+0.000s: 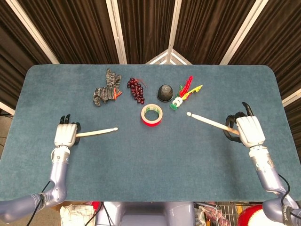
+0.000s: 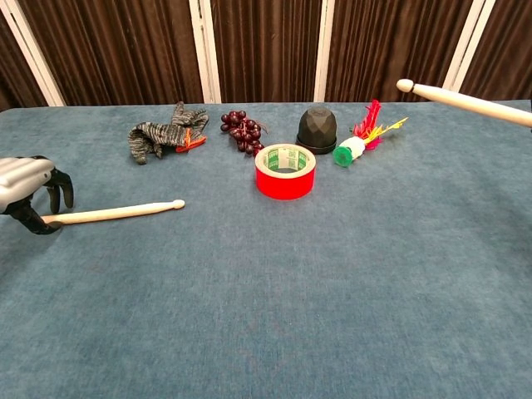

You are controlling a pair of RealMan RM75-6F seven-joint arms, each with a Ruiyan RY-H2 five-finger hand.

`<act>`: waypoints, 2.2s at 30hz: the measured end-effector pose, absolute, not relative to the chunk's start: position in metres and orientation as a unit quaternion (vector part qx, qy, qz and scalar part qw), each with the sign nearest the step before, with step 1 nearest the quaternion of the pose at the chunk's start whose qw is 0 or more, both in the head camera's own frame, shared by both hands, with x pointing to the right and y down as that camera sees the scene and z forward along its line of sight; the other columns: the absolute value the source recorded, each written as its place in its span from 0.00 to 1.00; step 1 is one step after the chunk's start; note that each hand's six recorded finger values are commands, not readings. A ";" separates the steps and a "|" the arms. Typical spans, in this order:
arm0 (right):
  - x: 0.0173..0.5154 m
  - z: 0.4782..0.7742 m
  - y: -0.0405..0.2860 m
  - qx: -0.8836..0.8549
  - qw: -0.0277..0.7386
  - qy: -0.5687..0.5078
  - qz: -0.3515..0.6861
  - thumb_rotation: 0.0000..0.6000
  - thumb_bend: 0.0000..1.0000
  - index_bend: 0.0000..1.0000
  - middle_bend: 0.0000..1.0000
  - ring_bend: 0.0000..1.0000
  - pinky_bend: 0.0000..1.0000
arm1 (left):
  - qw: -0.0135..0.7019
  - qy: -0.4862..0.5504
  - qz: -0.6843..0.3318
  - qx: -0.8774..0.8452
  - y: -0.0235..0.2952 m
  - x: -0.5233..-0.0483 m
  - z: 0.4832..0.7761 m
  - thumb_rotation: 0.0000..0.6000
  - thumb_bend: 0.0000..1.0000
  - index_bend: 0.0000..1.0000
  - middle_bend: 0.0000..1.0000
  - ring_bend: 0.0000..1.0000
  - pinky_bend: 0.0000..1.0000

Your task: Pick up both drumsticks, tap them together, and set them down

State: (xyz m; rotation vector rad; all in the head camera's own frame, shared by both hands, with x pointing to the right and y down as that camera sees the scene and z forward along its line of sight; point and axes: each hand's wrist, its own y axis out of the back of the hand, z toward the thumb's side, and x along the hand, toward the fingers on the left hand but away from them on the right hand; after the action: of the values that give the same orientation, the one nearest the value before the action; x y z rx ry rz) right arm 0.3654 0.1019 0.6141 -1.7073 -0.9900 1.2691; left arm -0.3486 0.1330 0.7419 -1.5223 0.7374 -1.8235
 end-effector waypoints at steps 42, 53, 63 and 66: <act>0.367 0.618 0.104 -0.667 0.391 -0.388 0.502 1.00 0.46 0.77 0.63 0.41 0.02 | 0.349 0.258 -0.701 -0.565 0.136 -0.331 0.745 1.00 0.51 0.53 0.54 0.05 0.00; 0.370 0.618 0.102 -0.664 0.393 -0.386 0.506 1.00 0.46 0.77 0.63 0.41 0.02 | 0.357 0.257 -0.711 -0.549 0.136 -0.333 0.745 1.00 0.56 0.56 0.57 0.07 0.00; 0.370 0.617 0.101 -0.663 0.396 -0.385 0.506 1.00 0.46 0.77 0.63 0.41 0.02 | 0.368 0.256 -0.722 -0.528 0.136 -0.336 0.744 1.00 0.58 0.57 0.58 0.08 0.00; 0.370 0.616 0.101 -0.662 0.395 -0.386 0.506 1.00 0.46 0.77 0.63 0.41 0.02 | 0.370 0.261 -0.719 -0.528 0.135 -0.336 0.743 1.00 0.58 0.58 0.58 0.08 0.00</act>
State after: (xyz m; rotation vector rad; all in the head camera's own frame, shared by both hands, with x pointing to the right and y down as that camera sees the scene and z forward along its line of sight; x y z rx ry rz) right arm 0.3698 0.1007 0.6162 -1.6783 -0.9788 1.2835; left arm -0.3357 0.1347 0.7428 -1.3538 0.6703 -1.8443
